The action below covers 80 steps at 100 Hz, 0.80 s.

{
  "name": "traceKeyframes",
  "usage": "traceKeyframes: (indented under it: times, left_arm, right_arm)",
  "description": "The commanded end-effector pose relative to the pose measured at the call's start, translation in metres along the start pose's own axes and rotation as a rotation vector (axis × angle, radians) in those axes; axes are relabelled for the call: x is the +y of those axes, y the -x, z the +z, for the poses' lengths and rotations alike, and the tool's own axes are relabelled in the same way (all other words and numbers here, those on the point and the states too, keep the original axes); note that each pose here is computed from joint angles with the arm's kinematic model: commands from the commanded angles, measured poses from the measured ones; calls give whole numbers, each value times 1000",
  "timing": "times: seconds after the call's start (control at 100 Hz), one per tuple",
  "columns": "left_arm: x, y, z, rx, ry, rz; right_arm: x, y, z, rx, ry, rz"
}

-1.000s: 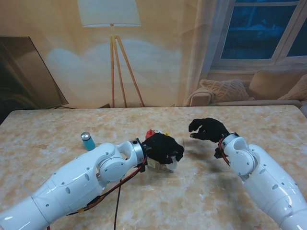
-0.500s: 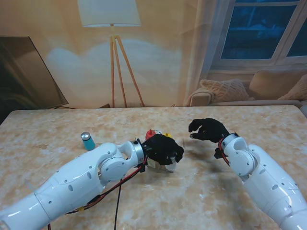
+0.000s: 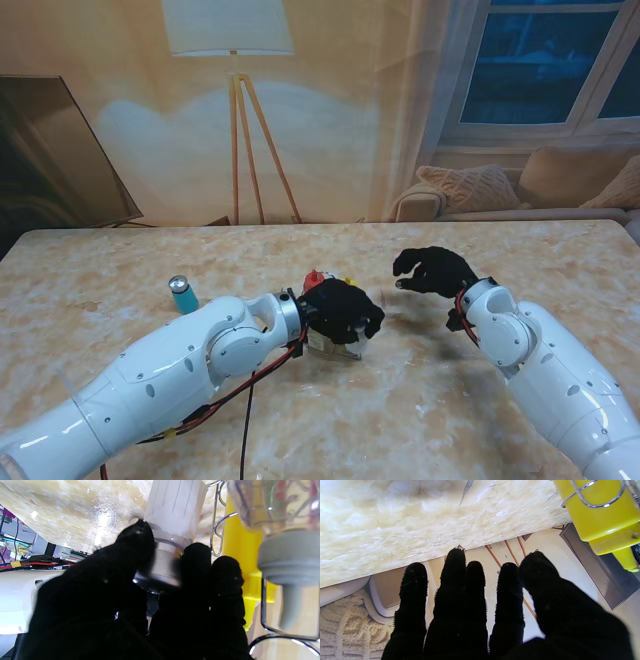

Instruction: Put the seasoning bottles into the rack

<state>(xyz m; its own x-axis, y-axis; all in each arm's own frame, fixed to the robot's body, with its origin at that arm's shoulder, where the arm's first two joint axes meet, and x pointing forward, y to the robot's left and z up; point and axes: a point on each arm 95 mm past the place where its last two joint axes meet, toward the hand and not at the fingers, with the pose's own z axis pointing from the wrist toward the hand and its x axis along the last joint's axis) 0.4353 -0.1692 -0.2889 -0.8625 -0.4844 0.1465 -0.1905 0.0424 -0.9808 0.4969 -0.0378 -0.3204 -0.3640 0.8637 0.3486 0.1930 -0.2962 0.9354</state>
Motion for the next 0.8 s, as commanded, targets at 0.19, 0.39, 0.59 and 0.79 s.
traceKeyframes:
  times: [0.19, 0.39, 0.59, 0.79]
  left_arm:
    - [0, 1, 0, 5, 12, 22]
    - [-1, 2, 1, 13, 16, 42]
    - [-3, 2, 1, 17, 20, 49]
    - [-1, 4, 4, 22, 43, 46]
  right_arm:
    - [-7, -4, 0, 9, -21, 11]
    - [-7, -4, 0, 9, -22, 13]
    - [-7, -5, 0, 7, -22, 14]
    - [-7, -4, -1, 8, -23, 13]
